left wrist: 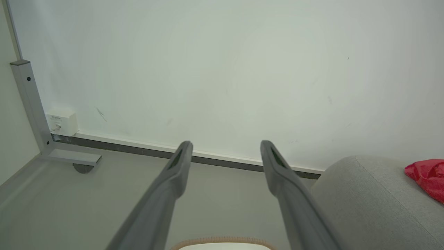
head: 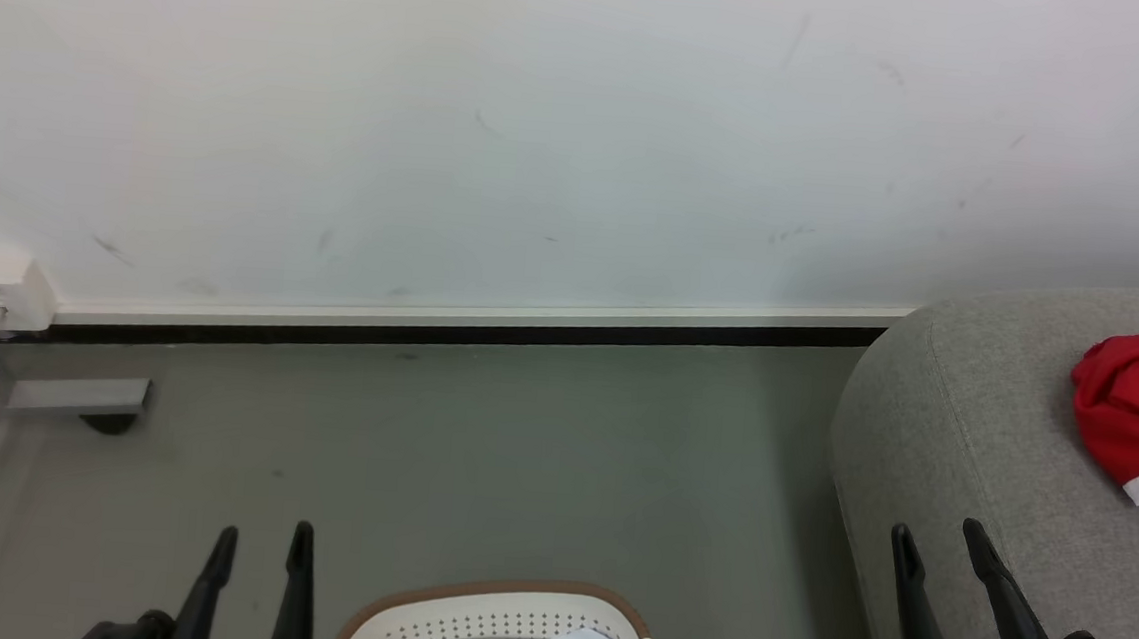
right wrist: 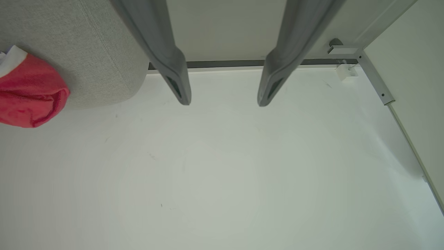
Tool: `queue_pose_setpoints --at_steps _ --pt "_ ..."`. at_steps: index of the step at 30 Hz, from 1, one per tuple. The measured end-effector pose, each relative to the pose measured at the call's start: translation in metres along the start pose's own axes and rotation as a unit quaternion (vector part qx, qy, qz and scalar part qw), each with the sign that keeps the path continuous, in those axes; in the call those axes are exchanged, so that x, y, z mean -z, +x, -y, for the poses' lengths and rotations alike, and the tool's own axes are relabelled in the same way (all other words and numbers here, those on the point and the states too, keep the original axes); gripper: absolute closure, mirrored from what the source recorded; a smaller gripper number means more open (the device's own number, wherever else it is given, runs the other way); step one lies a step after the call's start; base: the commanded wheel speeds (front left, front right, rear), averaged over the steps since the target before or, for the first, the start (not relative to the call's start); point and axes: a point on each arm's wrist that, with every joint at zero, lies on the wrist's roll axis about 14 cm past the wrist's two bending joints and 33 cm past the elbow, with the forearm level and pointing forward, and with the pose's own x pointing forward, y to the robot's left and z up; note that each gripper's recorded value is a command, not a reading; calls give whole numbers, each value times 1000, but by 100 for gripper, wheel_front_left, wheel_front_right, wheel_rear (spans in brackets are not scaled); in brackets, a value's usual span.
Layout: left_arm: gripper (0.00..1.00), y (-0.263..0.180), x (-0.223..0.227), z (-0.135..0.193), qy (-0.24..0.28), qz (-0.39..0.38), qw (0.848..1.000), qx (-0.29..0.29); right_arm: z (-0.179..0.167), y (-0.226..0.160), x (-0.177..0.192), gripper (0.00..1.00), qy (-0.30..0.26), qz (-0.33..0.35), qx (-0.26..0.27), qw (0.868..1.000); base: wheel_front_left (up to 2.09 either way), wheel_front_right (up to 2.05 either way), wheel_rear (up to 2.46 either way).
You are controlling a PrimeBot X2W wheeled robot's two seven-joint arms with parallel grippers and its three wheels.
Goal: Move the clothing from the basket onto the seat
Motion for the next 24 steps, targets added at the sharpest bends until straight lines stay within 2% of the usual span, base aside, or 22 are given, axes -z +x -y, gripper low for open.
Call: queue_pose_setpoints --at_steps 1,2,7,24 --pt "0 0 1 0 -1 -1 1000 1 0 0 0 0 0 0 0 1000 0 0 0" --pt "100 0 3 0 -2 -4 1000 1 0 -1 2 100 1 -3 1 1000 0 0 0" --pt "100 -9 22 0 -9 -35 999 -6 4 -12 24 100 12 -38 14 999 0 0 0" --pt "100 -8 27 -19 -145 -54 986 -55 23 -10 28 100 138 -47 65 987 0 0 0"
